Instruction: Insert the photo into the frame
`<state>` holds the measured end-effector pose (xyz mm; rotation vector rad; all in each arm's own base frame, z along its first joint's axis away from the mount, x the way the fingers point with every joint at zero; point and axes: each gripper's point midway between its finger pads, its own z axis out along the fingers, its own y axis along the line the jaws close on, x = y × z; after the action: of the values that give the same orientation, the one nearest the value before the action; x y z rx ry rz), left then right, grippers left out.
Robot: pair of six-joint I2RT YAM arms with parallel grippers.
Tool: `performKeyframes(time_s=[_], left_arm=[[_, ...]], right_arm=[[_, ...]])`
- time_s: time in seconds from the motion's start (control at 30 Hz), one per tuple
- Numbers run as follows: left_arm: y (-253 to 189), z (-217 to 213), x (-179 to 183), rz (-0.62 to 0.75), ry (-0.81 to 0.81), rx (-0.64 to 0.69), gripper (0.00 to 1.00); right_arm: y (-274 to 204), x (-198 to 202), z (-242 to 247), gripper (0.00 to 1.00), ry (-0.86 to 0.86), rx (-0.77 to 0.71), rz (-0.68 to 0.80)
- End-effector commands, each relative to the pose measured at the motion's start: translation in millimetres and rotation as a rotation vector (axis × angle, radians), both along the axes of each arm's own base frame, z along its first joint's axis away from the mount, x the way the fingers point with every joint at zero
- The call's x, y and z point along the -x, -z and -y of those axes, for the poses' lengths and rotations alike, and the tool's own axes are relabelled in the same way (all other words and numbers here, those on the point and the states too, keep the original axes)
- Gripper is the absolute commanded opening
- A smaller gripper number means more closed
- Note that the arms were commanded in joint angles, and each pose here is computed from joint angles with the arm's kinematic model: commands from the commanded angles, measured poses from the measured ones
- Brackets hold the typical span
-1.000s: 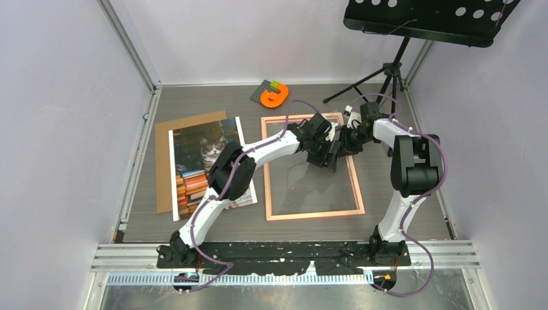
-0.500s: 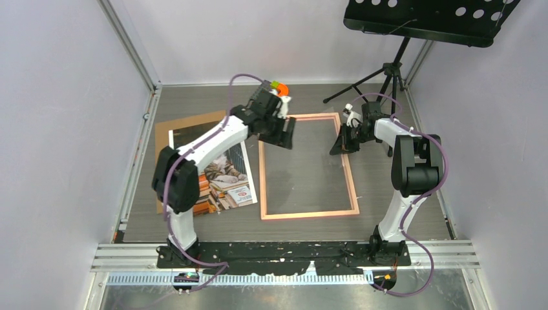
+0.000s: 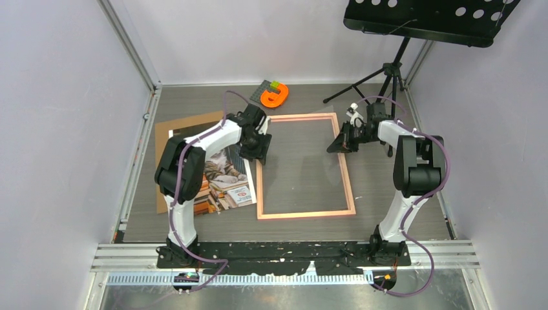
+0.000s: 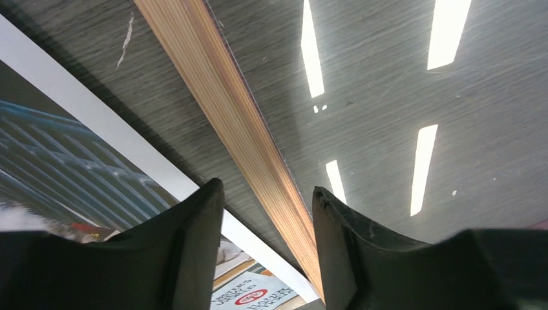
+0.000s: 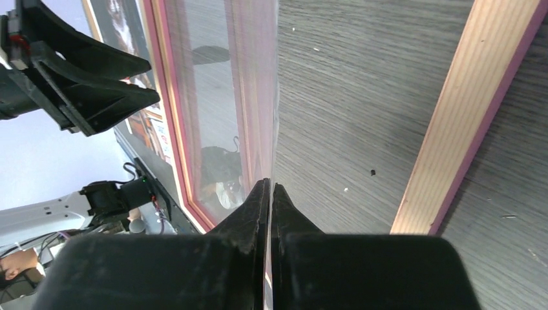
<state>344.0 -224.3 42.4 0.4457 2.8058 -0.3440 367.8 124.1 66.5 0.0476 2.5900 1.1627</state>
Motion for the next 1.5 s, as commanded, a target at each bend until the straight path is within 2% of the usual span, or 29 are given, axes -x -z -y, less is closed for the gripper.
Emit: performKeyframes(time_s=[0.0, 0.2, 0.43, 0.83, 1.27, 1.47], left_arm=[[-2, 3, -6, 0.015, 0.012, 0.036, 0.49], [4, 11, 0, -0.032, 0.026, 0.122, 0.4], [10, 9, -2, -0.05, 0.019, 0.146, 0.38], [4, 26, 6, -0.078, 0.076, 0.289, 0.31], [5, 30, 5, -0.067, 0.108, 0.313, 0.31], [3, 30, 6, -0.061, 0.123, 0.332, 0.39]], right_arm=[[-35, -6, -8, 0.06, 0.007, -0.076, 0.079], [-40, -5, -9, 0.06, 0.023, -0.128, 0.071], [-47, -4, -10, 0.06, 0.03, -0.157, 0.081], [-61, -3, -10, 0.06, 0.058, -0.251, 0.071], [-69, 2, -15, 0.06, 0.056, -0.323, 0.048], [-75, 4, -13, 0.06, 0.056, -0.344, 0.057]])
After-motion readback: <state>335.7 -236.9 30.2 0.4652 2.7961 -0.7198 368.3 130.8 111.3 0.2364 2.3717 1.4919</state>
